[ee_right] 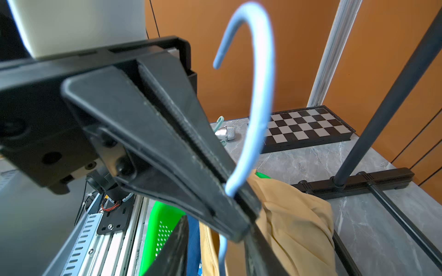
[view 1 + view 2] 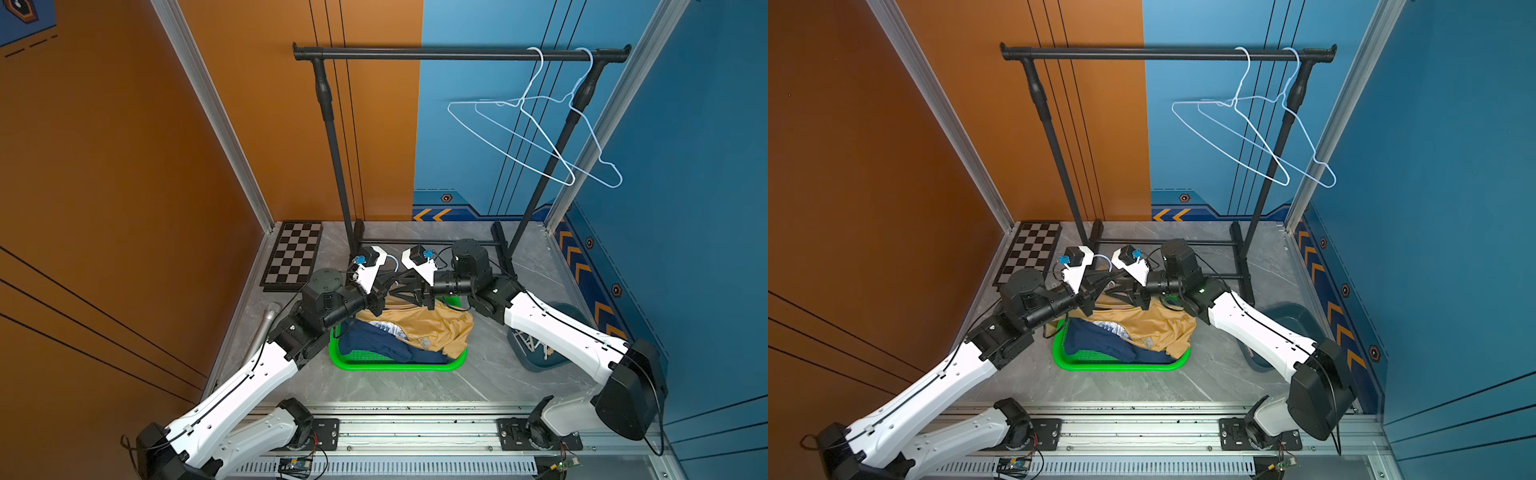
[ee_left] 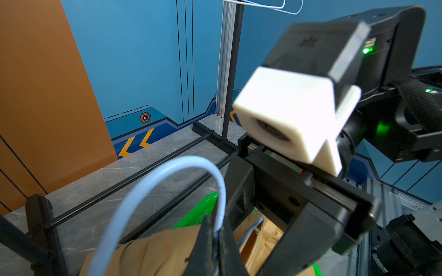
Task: Remove the clothespins securing t-shirts to the hanger
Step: Adjust the hanger.
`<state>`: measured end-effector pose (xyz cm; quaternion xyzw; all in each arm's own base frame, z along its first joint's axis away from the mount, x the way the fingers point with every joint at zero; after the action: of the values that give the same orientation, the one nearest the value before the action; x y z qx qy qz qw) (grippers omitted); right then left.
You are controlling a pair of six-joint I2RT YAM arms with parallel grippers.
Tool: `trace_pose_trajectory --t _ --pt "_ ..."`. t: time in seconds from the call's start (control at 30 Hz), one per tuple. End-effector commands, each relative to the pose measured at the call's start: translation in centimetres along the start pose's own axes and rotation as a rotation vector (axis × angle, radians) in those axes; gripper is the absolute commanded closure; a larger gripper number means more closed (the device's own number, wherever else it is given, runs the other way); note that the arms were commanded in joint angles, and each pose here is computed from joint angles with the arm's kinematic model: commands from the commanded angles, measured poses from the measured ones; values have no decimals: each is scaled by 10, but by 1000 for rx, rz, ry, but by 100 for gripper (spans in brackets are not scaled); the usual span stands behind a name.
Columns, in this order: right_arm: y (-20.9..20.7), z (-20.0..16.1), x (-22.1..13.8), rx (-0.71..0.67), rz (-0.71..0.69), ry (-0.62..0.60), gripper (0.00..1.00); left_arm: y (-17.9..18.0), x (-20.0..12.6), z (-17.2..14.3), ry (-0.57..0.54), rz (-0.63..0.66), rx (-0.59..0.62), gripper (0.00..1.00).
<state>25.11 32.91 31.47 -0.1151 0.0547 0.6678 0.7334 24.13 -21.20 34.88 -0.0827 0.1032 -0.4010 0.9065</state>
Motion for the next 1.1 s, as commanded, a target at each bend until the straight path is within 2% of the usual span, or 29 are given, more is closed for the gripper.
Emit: trace_pose_trajectory --t 0.0,0.1,0.2,0.3,0.43,0.6,0.8,0.97,1.07 --pt "6 8 7 -10 43 -8 67 -6 -6 22 -64 -31 -2 100" --pt "6 11 9 3 55 -32 71 -6 -6 22 -66 -30 -3 100" --pt "6 12 10 8 67 -35 81 -5 -7 22 -68 -25 -2 100" --pt "6 10 9 3 66 -15 90 -4 -9 20 -65 -14 -2 89" --pt "6 8 5 -13 64 7 100 0 -14 17 -55 4 4 68" --pt "6 9 0 -19 60 10 100 3 -24 11 -16 24 18 58" --pt "0 11 -12 -57 49 23 100 10 -51 2 50 69 65 41" --pt "10 20 -22 -191 54 28 100 12 -76 2 80 64 107 29" --pt "16 25 -30 -325 21 54 100 11 -86 3 101 40 125 25"
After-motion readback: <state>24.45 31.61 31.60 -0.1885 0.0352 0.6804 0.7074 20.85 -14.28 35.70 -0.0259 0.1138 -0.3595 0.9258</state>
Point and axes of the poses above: each gripper's point midway between its finger pads, its own x axis out along the fingers, its own y axis along the line the jaws close on, z = x × y, the point moved 4 cm from there along -x, back along the fingers, and after that the axes turned 9 degrees about -x, right-handed, at the moved point
